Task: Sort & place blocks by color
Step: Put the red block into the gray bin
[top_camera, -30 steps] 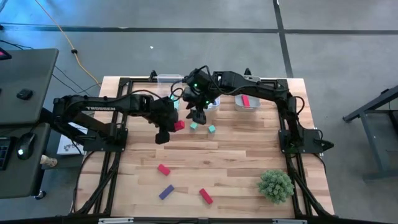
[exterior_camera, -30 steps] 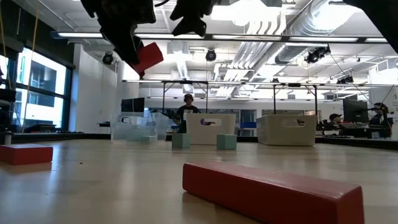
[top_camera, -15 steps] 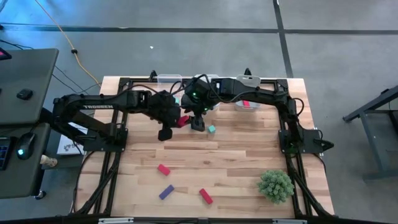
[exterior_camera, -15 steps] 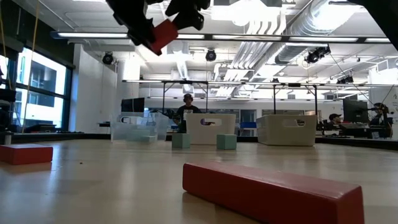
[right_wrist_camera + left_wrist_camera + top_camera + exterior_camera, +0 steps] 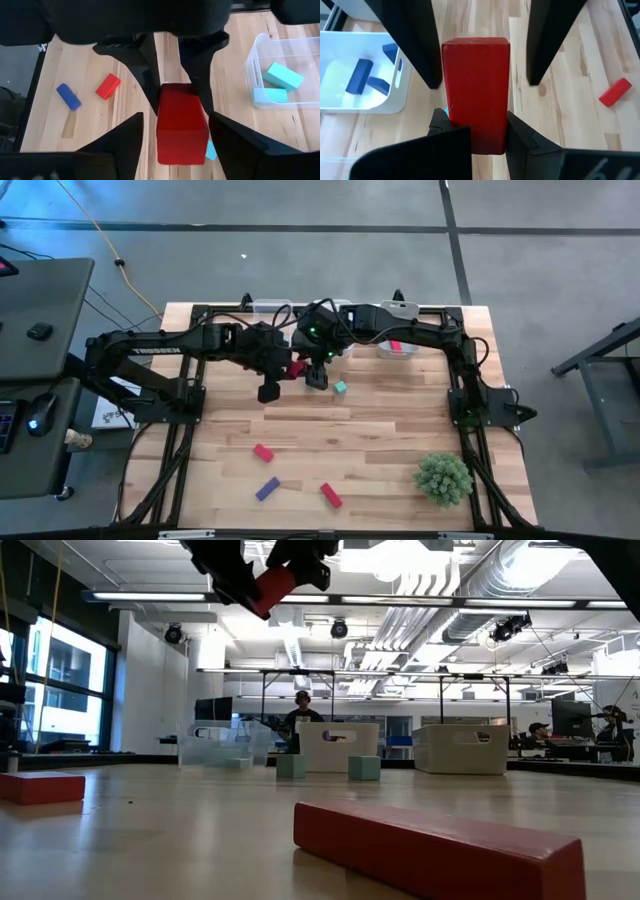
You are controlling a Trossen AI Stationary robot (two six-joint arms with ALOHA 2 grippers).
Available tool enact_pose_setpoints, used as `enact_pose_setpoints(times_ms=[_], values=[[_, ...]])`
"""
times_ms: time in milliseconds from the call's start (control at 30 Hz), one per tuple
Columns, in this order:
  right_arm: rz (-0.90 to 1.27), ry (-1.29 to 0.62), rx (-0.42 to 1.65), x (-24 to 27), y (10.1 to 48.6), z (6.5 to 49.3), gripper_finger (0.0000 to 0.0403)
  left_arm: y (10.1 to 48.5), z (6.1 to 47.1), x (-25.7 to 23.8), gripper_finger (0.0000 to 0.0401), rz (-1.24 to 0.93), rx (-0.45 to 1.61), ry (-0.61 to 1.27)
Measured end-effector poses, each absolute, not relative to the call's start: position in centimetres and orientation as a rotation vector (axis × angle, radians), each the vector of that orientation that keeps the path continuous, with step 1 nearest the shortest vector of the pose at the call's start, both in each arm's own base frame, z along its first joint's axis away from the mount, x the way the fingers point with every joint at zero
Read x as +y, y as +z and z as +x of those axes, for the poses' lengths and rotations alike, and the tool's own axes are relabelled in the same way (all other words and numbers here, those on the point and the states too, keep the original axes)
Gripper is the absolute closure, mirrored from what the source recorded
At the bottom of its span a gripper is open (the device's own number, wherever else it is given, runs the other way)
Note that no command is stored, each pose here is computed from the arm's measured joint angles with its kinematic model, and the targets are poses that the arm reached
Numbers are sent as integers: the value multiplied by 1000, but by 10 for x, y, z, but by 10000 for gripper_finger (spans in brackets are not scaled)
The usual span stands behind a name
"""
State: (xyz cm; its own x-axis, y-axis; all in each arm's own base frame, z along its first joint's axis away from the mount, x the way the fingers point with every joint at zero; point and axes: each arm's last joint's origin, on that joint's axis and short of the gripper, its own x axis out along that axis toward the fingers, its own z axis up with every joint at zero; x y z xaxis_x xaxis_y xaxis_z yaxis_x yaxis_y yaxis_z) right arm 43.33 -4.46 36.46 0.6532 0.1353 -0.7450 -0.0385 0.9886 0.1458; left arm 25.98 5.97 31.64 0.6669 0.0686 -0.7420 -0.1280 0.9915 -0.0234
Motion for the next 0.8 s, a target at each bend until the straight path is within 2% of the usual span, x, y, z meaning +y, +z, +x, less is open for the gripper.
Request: enact_pose_setpoints(times_ms=[333, 533, 800], values=[[131, 63, 876, -45, 363, 432, 291, 318, 263, 60, 375, -70, 798, 112], [124, 49, 880, -46, 363, 432, 293, 318, 263, 61, 368, -64, 799, 116], [126, 34, 893, -46, 362, 431, 293, 318, 262, 63, 314, -51, 802, 143]])
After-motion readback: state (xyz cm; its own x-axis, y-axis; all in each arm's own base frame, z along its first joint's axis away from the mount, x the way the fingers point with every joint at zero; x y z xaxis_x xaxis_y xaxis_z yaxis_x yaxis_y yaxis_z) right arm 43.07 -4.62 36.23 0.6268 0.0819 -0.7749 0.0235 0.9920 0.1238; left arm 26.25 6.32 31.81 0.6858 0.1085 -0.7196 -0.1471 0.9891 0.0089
